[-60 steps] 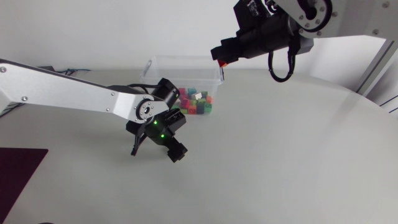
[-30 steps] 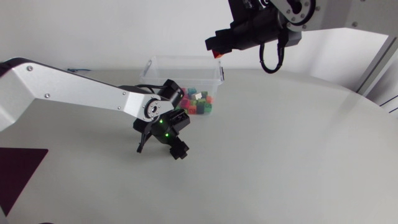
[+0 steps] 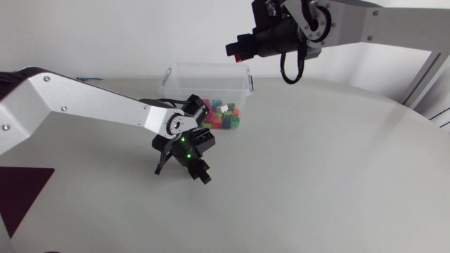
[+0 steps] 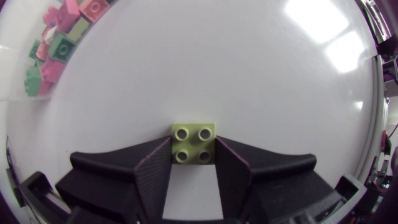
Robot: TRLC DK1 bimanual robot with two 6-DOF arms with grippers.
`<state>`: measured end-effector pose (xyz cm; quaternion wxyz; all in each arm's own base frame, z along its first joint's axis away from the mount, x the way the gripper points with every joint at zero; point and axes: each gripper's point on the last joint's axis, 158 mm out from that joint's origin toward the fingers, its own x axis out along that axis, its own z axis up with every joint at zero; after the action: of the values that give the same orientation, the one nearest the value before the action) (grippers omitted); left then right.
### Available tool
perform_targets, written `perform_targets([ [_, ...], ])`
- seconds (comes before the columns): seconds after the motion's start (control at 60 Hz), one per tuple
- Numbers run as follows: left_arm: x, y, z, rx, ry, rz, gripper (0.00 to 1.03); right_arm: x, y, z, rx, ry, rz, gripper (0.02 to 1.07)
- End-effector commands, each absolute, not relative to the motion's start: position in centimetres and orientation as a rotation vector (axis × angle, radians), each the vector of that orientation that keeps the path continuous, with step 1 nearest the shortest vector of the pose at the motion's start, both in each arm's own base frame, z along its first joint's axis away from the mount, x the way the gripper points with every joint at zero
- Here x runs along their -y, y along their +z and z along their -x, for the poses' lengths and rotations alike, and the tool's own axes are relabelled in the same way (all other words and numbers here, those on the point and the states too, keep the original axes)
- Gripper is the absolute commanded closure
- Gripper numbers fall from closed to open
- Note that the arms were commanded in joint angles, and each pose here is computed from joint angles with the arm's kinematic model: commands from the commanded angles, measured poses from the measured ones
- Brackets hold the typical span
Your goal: Place the duplo bricks in the container
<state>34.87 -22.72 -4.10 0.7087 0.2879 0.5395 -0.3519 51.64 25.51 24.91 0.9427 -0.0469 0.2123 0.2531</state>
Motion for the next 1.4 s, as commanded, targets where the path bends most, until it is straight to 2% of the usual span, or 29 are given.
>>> perform_targets([
  [0.0, 22.0, -4.7, -33.7, -1.248, -0.811, -0.651, 0.83, -25.5, 24.5, -52.9, -0.423, 0.499, 0.062, 0.87],
  [0.517, 19.8, 2.8, -33.0, -1.143, -0.8, -0.584, 0.83, -28.2, 22.9, -55.8, -0.413, 0.496, 0.071, 0.87],
  [0.967, 18.9, 6.5, -32.9, -1.074, -0.784, -0.536, 0.83, -30.4, 21.5, -57.7, -0.433, 0.495, 0.082, 0.86],
  [1.117, 18.7, 8.6, -33.1, -1.034, -0.787, -0.505, 0.83, -30.7, 20.6, -58.8, -0.446, 0.483, 0.089, 0.83],
  [1.15, 18.6, 9.2, -33.1, -1.024, -0.783, -0.503, 0.83, -30.7, 20.2, -59.1, -0.458, 0.479, 0.091, 0.73],
  [1.183, 18.6, 9.8, -33.2, -1.013, -0.781, -0.502, 0.83, -30.6, 19.9, -59.2, -0.468, 0.471, 0.095, 0.51],
  [1.2, 18.5, 9.9, -33.3, -1.01, -0.778, -0.5, 0.83, -30.5, 19.8, -59.2, -0.471, 0.468, 0.095, 0.33],
  [1.217, 18.5, 10.5, -33.4, -1.0, -0.778, -0.494, 0.83, -30.5, 19.7, -59.2, -0.473, 0.466, 0.096, 0.23],
  [1.233, 18.5, 10.7, -33.5, -0.993, -0.777, -0.492, 0.83, -30.5, 19.6, -59.2, -0.475, 0.461, 0.098, 0.08],
  [1.25, 18.3, 11.2, -33.7, -0.988, -0.773, -0.488, 0.83, -30.5, 19.6, -59.1, -0.476, 0.463, 0.099, 0.04],
  [1.383, 17.9, 14.4, -35.4, -0.925, -0.749, -0.449, 0.83, -30.4, 19.9, -57.4, -0.491, 0.472, 0.118, 0.06],
])
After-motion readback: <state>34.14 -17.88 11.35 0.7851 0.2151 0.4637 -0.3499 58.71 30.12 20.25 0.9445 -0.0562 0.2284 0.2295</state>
